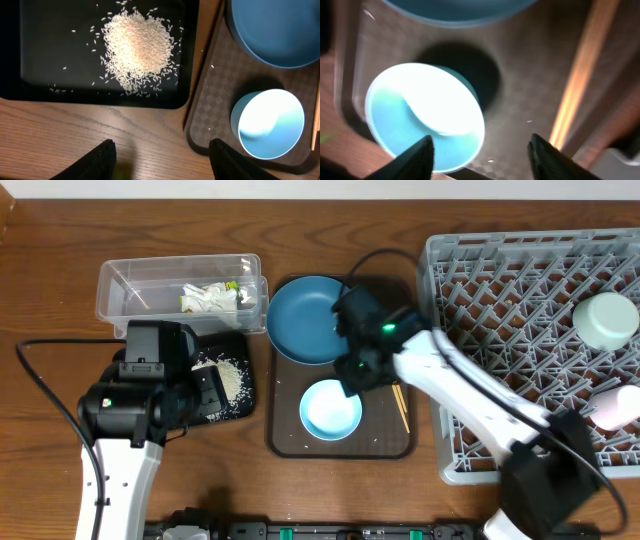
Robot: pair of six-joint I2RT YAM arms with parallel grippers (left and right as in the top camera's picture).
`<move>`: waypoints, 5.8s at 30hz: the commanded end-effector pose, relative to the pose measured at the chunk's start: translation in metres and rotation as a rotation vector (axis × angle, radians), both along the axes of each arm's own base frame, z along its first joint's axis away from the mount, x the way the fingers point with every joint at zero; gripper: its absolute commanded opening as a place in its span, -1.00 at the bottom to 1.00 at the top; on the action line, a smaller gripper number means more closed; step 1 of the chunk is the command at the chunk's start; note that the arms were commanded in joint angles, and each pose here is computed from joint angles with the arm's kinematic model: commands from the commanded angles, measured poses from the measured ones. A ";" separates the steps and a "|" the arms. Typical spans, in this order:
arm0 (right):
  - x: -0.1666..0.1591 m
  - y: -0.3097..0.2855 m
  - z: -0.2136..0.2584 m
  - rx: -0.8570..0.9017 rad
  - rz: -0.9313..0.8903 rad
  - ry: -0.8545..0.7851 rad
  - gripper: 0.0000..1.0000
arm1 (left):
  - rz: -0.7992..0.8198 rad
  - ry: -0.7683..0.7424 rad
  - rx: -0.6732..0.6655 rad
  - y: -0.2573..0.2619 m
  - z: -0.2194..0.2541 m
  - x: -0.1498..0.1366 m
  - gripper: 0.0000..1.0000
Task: Sort waste into correct bins and load items into the dishwasher rack
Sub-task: 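Reach the right gripper to the light blue bowl and grasp its rim, then lift the light blue bowl with the right gripper and carry it to the rack, then lower the light blue bowl into the rack slots with the right gripper, then reach the right gripper to the dark teal plate and grasp its rim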
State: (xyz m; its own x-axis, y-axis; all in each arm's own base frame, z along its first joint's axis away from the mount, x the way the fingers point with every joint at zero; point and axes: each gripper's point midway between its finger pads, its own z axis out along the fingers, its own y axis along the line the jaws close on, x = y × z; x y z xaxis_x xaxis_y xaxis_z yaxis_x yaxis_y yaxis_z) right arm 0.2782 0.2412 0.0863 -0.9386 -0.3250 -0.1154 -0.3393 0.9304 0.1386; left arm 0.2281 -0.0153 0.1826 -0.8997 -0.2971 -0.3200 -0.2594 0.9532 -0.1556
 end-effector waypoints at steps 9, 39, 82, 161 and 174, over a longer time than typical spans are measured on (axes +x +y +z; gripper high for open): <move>-0.028 0.012 -0.075 -0.160 -0.019 0.169 -0.56 | 0.011 0.048 0.009 0.003 -0.010 0.001 0.25; -0.004 0.001 -0.045 -0.112 -0.068 0.081 -0.81 | 0.011 0.049 0.009 0.003 -0.010 0.001 0.25; 0.098 -0.286 0.221 -0.657 -0.739 -0.930 -0.97 | 0.011 0.041 0.009 0.003 -0.010 0.003 0.27; 0.140 -0.189 0.081 0.019 -0.423 -0.434 -0.61 | 0.011 0.038 0.008 0.003 -0.010 0.004 0.27; 0.116 -0.051 0.039 0.222 -0.240 -0.257 -0.34 | 0.011 0.038 0.008 0.003 -0.010 0.004 0.28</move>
